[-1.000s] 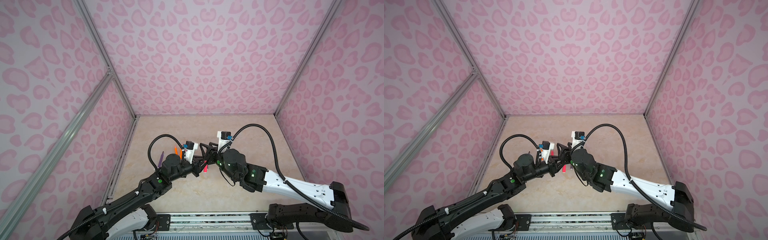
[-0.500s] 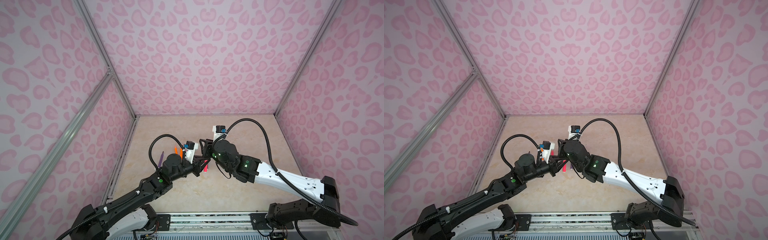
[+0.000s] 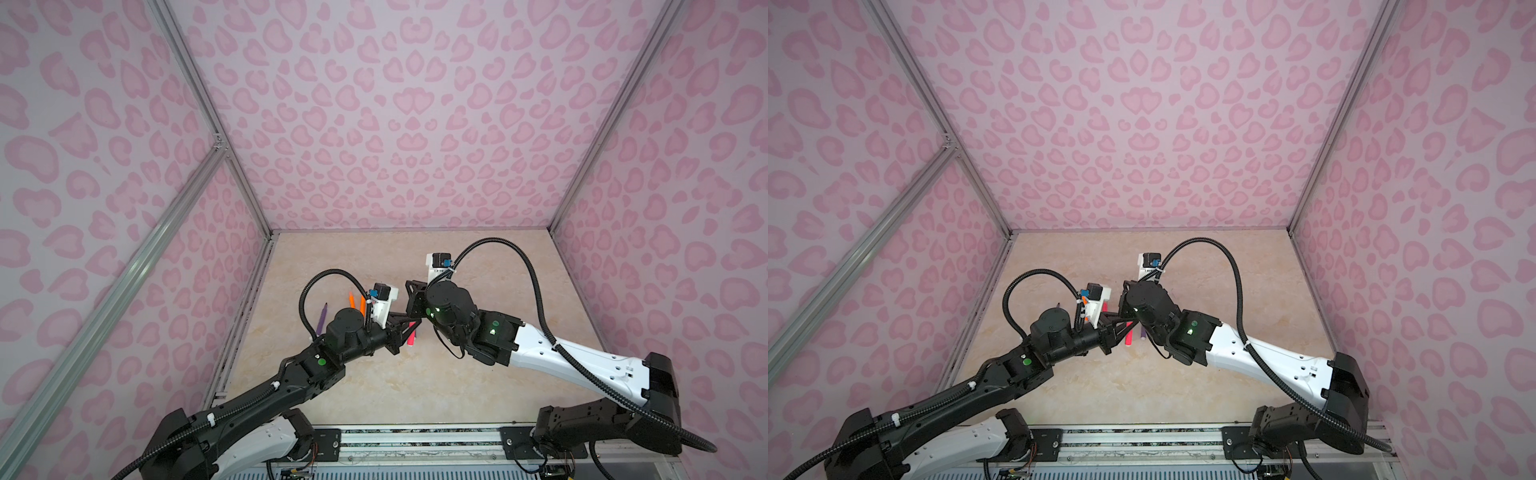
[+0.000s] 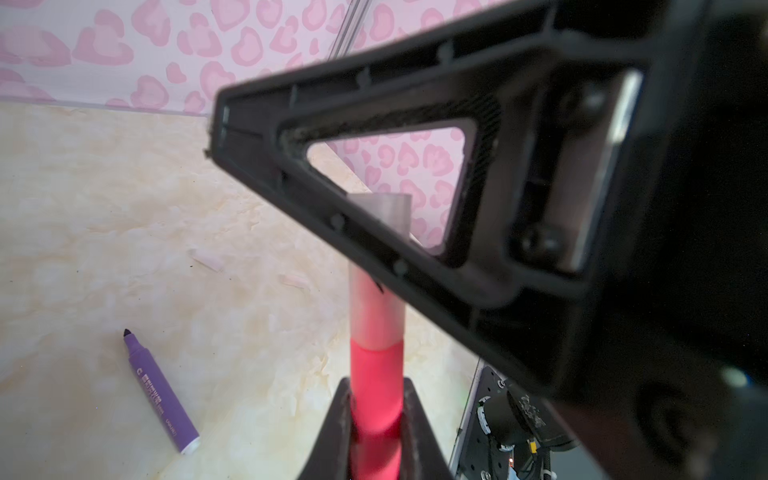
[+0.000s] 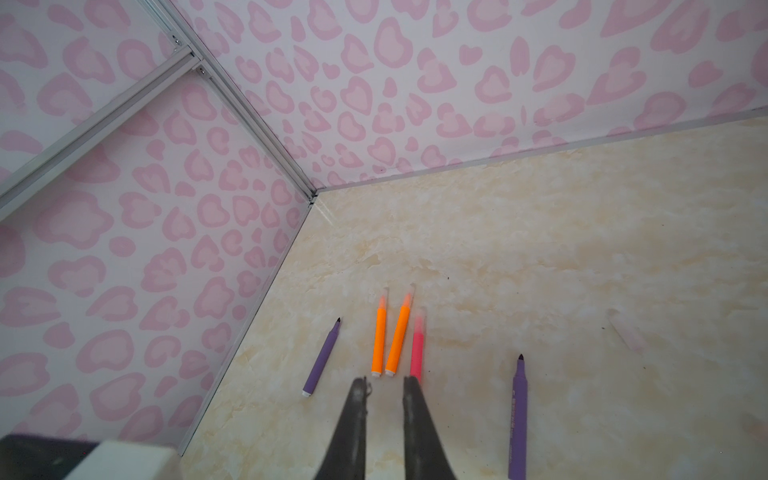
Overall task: Insert the pens into the pen caps
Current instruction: 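Press the cap down onto the marker with the right gripper, then open the right gripper and draw it back while the left gripper lowers the capped marker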
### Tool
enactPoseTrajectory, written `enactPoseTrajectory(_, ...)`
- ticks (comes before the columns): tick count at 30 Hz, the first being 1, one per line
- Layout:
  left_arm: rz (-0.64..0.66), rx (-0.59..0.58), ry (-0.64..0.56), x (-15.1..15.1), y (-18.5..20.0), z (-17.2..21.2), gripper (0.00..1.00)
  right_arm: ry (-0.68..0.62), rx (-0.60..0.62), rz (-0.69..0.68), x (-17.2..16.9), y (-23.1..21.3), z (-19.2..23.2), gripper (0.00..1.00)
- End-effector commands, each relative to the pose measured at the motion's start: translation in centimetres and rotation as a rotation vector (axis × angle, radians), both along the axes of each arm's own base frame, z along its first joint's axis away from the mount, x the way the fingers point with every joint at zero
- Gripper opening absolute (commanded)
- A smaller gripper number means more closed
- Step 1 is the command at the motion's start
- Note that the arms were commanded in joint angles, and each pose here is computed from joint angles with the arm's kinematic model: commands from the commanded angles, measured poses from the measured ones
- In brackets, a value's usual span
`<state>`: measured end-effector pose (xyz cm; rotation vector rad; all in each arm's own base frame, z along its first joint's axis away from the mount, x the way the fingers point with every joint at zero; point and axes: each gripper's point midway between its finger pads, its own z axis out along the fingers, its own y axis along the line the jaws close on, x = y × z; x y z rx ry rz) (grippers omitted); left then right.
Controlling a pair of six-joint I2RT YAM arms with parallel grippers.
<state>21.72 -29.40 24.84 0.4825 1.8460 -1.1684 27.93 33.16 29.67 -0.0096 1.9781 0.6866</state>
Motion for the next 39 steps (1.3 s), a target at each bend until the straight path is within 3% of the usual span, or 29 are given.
enactPoseTrajectory(1,0.036,-0.031,-0.026,0.8,0.2,1.2,0.03,0.023,0.023,0.02,-0.7,0.4,-0.7,0.0)
enactPoseTrajectory(20,0.07,-0.078,0.035,2.1,1.4,0.7,0.04,0.065,0.003,0.044,-4.7,0.2,-5.3,0.0)
enactPoseTrajectory(34,0.198,-0.016,0.034,3.4,3.3,0.0,0.04,0.083,-0.083,-0.055,-6.4,0.1,-7.4,0.0)
enactPoseTrajectory(38,0.219,-0.007,0.04,3.7,3.6,-0.2,0.03,0.037,-0.072,-0.09,-5.9,-0.6,-6.3,0.0)
enactPoseTrajectory(39,0.233,-0.002,0.048,3.8,3.8,-0.5,0.04,0.026,-0.071,-0.104,-5.6,-1.0,-6.0,0.05)
